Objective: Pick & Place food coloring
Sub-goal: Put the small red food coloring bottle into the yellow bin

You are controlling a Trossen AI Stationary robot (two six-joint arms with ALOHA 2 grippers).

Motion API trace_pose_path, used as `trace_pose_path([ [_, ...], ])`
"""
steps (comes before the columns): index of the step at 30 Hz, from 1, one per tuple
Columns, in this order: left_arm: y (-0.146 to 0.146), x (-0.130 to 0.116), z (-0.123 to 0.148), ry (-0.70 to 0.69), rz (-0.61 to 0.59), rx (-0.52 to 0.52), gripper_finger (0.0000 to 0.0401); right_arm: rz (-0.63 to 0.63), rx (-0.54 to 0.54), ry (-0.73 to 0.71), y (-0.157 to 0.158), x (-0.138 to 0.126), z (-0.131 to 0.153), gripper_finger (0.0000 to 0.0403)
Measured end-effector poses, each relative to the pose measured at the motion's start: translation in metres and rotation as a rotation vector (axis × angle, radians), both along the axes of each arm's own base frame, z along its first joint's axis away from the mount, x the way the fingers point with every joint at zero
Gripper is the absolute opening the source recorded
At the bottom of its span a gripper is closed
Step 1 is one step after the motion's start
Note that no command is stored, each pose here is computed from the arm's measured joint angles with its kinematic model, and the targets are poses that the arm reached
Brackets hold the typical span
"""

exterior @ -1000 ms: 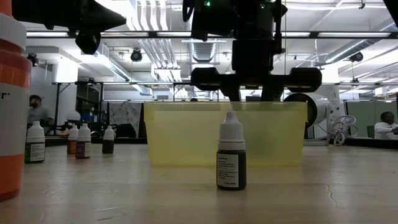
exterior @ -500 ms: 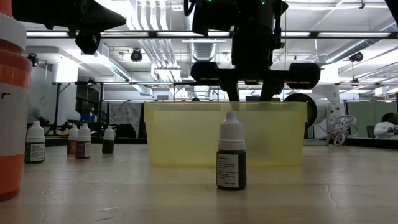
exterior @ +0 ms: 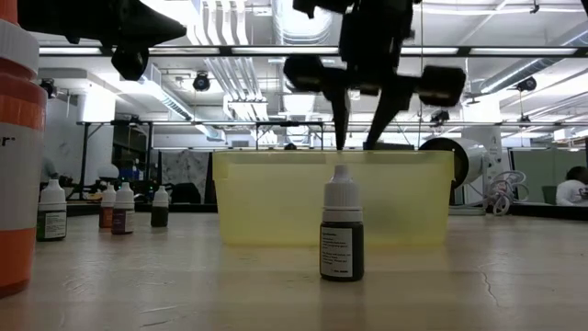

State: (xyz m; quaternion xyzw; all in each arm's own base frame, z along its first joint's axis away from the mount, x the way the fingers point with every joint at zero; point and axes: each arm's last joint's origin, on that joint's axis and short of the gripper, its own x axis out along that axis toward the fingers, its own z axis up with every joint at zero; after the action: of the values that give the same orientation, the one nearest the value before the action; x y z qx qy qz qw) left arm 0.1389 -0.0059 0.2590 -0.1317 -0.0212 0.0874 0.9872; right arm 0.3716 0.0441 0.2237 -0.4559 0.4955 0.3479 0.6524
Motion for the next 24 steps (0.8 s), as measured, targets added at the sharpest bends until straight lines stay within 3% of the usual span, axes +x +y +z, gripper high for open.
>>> trace_pose_path([
  [8,0.0,0.0,0.0,0.0,0.0,0.0,0.0,-0.2,0.095,-0.107,0.011,-0.015,0.036,0.0113],
  [17,0.0,0.0,0.0,0.0,0.0,0.0,0.0,-0.506,0.296,-0.209,0.037,-0.026,0.063,0.01],
  [24,0.0,0.0,0.0,-0.001,0.0,0.0,0.0,-0.474,0.343,-0.199,0.07,-0.038,0.067,0.0099],
])
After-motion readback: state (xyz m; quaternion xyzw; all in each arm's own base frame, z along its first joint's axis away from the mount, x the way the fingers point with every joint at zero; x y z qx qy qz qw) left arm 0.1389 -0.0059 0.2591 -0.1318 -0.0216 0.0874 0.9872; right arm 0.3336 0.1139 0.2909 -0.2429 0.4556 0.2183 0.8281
